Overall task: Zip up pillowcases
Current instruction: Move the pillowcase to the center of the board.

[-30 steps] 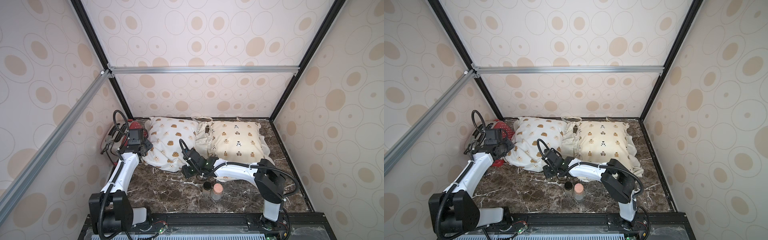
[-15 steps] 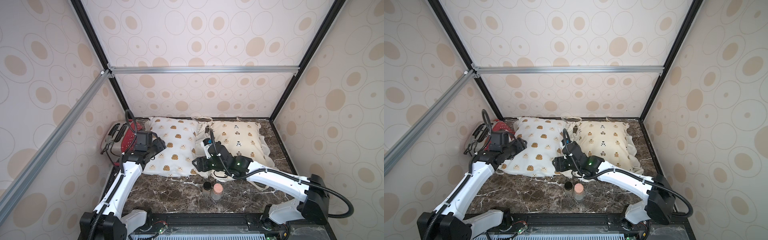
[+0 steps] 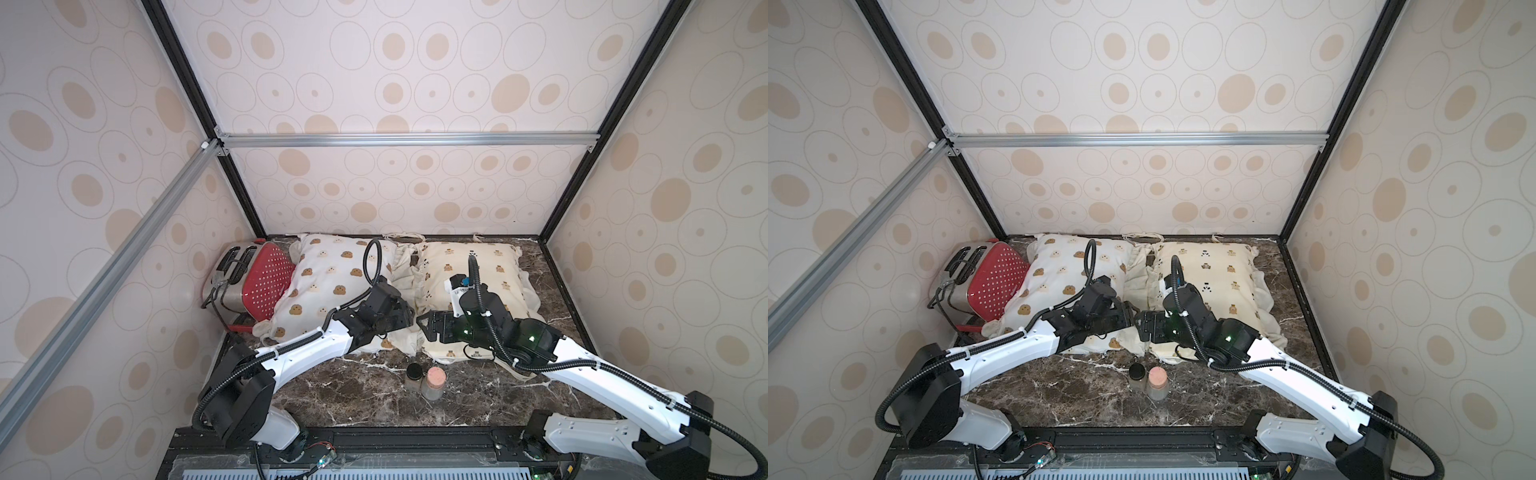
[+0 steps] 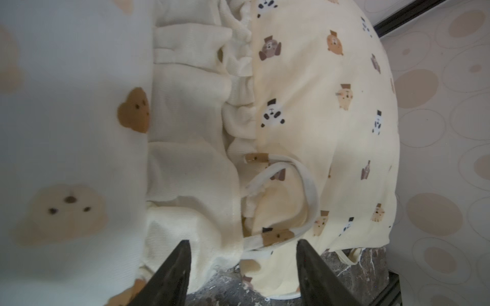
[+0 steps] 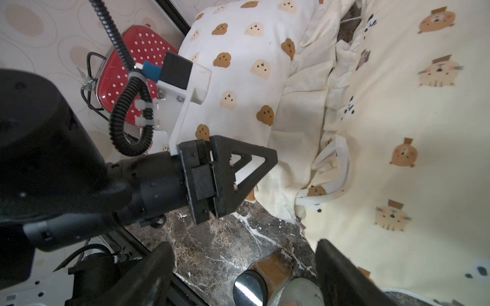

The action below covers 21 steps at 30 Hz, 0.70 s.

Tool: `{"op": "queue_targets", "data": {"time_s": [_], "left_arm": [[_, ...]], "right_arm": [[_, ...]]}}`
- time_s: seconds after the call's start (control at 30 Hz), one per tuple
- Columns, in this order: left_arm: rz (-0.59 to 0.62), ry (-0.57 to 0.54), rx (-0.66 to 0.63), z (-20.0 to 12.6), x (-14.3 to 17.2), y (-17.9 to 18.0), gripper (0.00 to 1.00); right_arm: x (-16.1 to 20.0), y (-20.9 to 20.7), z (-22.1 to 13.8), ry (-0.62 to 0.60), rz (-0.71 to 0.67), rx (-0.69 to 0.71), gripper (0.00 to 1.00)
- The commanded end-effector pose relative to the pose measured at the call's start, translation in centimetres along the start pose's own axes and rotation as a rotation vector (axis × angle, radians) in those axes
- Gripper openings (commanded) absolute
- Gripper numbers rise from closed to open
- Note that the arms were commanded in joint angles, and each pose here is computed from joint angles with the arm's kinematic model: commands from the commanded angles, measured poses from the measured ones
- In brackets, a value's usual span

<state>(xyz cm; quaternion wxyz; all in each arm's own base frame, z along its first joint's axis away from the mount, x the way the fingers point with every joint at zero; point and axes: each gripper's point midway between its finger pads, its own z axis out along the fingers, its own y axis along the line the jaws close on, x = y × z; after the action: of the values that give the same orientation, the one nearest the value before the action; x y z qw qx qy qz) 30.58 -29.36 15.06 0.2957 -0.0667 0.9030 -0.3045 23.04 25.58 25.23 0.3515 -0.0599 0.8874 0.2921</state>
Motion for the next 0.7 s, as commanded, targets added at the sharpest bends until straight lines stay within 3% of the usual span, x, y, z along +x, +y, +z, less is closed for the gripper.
{"op": "queue_targets", "data": {"time_s": [0.0, 0.13, 0.4, 0.67], "left_arm": [[-0.042, -0.094, 0.091, -0.6, -1.0, -3.0, 0.60], [-0.014, -0.056, 0.126, -0.3, 1.1, -4.1, 0.59], [0.162, 0.127, 0.125, 2.4, 6.2, -4.2, 0.61], [0.180, 0.164, 0.047, 5.2, 7.7, -2.1, 0.57]], "right_arm": [[-0.6, -0.7, -1.4, -0.031, 0.039, 0.023, 0.89], [-1.4, 0.0, -2.5, -0.074, 0.047, -0.026, 0.92], [-2.8, 2.1, -4.8, -0.130, 0.051, -0.142, 0.99], [-3.2, 2.5, -6.1, -0.163, 0.052, -0.187, 1.00]]}}
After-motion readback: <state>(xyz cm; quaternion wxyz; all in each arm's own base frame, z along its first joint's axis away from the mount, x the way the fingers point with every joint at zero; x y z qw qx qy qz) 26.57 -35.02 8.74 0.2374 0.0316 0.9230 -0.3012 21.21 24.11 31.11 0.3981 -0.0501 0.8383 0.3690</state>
